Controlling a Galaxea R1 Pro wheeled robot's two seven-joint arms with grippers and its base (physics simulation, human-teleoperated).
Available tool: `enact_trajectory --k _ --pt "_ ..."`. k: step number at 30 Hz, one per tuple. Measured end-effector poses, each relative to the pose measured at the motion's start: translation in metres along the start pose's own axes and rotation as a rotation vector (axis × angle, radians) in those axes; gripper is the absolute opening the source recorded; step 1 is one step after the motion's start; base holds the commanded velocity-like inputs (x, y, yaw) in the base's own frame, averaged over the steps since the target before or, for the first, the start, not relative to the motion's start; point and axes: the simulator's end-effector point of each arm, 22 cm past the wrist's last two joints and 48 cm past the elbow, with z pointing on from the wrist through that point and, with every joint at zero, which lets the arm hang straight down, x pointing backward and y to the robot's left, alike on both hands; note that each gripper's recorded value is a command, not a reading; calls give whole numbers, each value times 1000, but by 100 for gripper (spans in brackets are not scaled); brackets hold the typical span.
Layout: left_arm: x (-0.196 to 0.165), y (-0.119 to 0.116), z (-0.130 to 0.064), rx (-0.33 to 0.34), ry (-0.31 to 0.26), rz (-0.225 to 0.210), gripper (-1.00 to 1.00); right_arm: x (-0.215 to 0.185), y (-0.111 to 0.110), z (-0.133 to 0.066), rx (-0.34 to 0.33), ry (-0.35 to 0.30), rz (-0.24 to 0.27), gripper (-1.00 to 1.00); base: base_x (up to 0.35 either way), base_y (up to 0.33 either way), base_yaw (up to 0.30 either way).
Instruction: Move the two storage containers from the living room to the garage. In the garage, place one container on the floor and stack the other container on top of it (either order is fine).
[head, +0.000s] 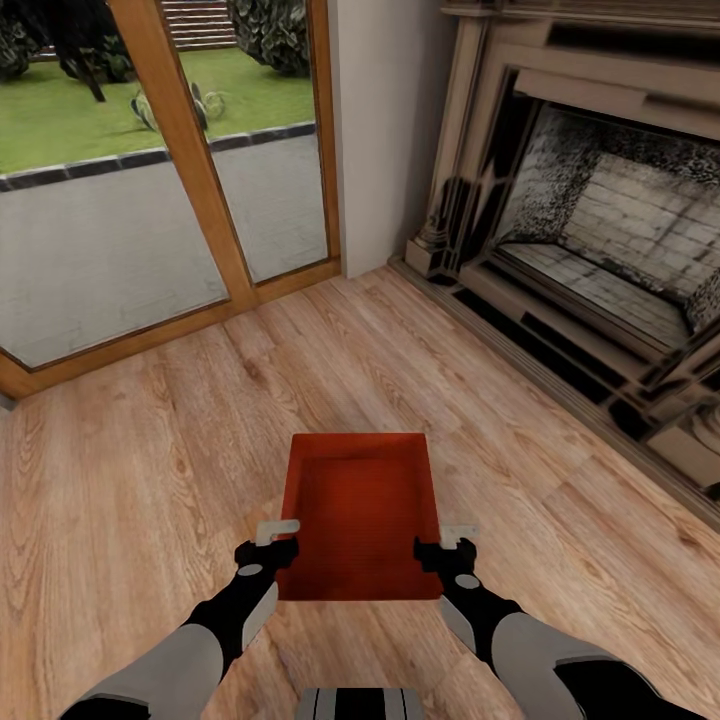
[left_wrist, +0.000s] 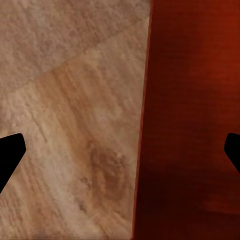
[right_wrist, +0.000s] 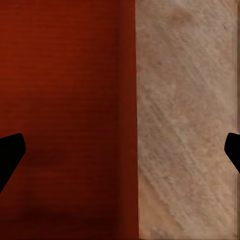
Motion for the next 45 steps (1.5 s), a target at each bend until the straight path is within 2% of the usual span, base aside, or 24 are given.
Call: enact_trajectory --k 13,26,45 --pt "3 3 1 -2 8 12 100 0 0 0 -10 -1 -22 100 0 0 0" --pt "2 7 1 -7 2 17 100 -3 4 0 -26 -16 -88 100 0 0 0" --pt "4 -1 0 13 5 26 100 -3 3 0 -25 -16 -84 100 0 0 0"
